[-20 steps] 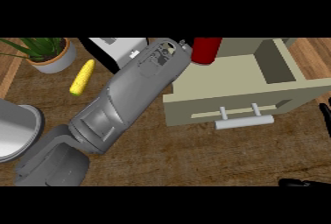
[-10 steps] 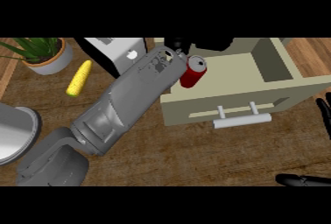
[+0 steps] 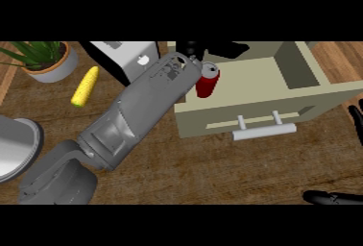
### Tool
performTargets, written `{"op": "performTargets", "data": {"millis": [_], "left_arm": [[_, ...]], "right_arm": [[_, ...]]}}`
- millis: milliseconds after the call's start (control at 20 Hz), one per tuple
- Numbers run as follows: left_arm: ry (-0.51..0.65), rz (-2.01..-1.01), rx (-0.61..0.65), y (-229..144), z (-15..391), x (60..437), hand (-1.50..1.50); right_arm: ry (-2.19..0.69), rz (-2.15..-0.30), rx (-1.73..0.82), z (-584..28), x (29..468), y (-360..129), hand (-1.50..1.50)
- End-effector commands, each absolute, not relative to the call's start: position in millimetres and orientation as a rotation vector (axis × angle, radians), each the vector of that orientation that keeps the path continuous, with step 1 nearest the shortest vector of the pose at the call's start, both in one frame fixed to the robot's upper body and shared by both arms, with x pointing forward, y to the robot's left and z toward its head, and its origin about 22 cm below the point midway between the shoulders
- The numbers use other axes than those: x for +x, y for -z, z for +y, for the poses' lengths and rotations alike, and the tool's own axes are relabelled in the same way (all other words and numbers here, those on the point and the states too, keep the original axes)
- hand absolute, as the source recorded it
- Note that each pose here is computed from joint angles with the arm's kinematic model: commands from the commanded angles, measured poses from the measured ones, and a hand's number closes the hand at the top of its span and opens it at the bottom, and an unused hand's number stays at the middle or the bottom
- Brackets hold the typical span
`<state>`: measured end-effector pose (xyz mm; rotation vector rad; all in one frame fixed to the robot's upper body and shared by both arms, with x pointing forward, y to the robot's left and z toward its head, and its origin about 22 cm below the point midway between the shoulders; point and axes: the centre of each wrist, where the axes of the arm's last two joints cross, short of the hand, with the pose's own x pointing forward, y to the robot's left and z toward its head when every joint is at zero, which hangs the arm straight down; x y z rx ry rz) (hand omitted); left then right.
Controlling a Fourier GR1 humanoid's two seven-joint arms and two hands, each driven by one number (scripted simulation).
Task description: Pick up the can, place it into the drawer and close the drawer
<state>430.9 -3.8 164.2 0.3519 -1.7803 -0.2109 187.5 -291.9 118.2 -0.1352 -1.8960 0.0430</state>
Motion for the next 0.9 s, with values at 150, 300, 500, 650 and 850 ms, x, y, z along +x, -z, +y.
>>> {"op": "performTargets", "data": {"millis": [150, 300, 500, 650, 850], "left_arm": [[0.144, -1.769, 0.319, -166.8, -9.6, 426.1, -1.50], [0.123, -1.762, 0.287, -165.1, -6.5, 427.7, -1.50], [0.089, -1.768, 0.272, -159.2, -4.7, 426.5, -1.50], [0.050, -1.778, 0.238, -156.9, -7.3, 421.7, -1.50], [0.044, -1.808, 0.215, -169.8, -15.7, 418.5, -1.50]], "right_arm": [[-0.162, -1.963, -0.270, -285.2, 185.3, -131.8, -1.50], [-0.293, -1.989, -0.363, -294.5, 182.1, -137.7, -1.50], [-0.387, -2.021, -0.416, -288.1, 185.4, -142.5, -1.50], [-0.459, -2.028, -0.469, -278.6, 183.3, -154.8, -1.50], [-0.583, -2.004, -0.597, -265.3, 189.5, -149.5, -1.50]]}}
